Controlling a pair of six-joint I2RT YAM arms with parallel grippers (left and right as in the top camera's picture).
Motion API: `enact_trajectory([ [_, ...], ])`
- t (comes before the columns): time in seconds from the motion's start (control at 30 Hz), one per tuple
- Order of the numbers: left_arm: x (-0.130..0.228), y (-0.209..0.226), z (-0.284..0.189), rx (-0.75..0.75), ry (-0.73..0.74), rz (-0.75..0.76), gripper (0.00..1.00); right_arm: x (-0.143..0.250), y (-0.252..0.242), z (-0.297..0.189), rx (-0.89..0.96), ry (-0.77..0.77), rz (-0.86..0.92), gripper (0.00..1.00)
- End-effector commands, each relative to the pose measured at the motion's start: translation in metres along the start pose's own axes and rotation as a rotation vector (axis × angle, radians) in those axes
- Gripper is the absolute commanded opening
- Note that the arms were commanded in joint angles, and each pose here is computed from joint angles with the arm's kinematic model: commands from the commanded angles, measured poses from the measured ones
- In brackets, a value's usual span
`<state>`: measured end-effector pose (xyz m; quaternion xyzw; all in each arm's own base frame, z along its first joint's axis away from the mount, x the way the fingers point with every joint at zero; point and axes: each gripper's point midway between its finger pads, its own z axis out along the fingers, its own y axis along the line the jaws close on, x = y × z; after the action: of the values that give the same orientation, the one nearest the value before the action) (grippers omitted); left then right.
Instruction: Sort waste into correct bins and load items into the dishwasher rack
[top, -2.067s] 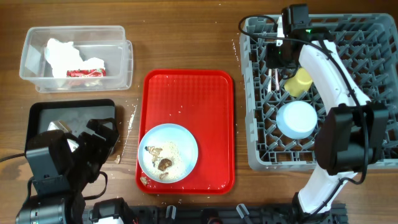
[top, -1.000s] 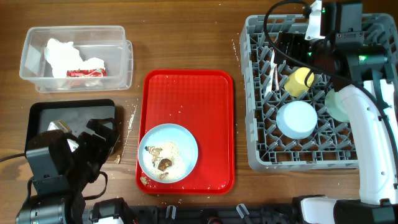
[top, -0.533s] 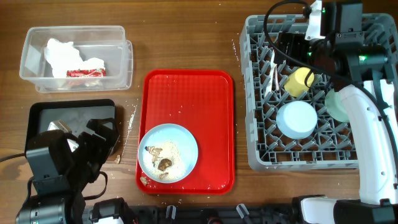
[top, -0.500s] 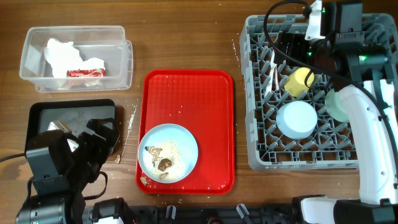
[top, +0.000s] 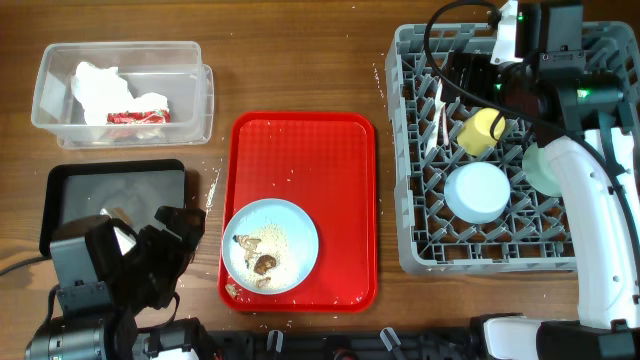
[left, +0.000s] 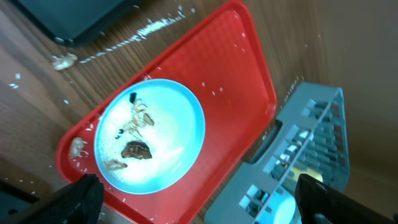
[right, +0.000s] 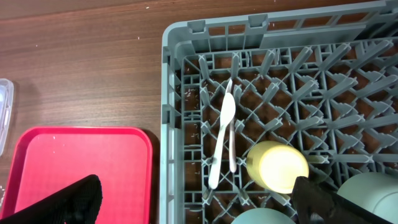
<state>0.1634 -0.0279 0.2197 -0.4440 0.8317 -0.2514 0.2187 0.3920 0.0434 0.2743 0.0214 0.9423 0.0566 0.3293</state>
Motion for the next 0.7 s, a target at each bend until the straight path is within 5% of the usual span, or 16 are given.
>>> enact_trajectory([
  [0.0, 0.010, -0.024, 0.000, 0.109, 0.047, 0.158, 1.00, -0.006, -0.002, -0.002, 0.015, -0.018, 0.004, 1.00],
  [0.23, 0.038, -0.129, -0.017, 0.513, 0.029, 0.592, 1.00, -0.006, -0.002, -0.002, 0.014, -0.018, 0.004, 1.00],
  [0.67, 0.088, -0.143, 0.037, 0.455, 0.298, 0.680, 1.00, -0.006, -0.002, -0.002, 0.014, -0.018, 0.004, 1.00],
])
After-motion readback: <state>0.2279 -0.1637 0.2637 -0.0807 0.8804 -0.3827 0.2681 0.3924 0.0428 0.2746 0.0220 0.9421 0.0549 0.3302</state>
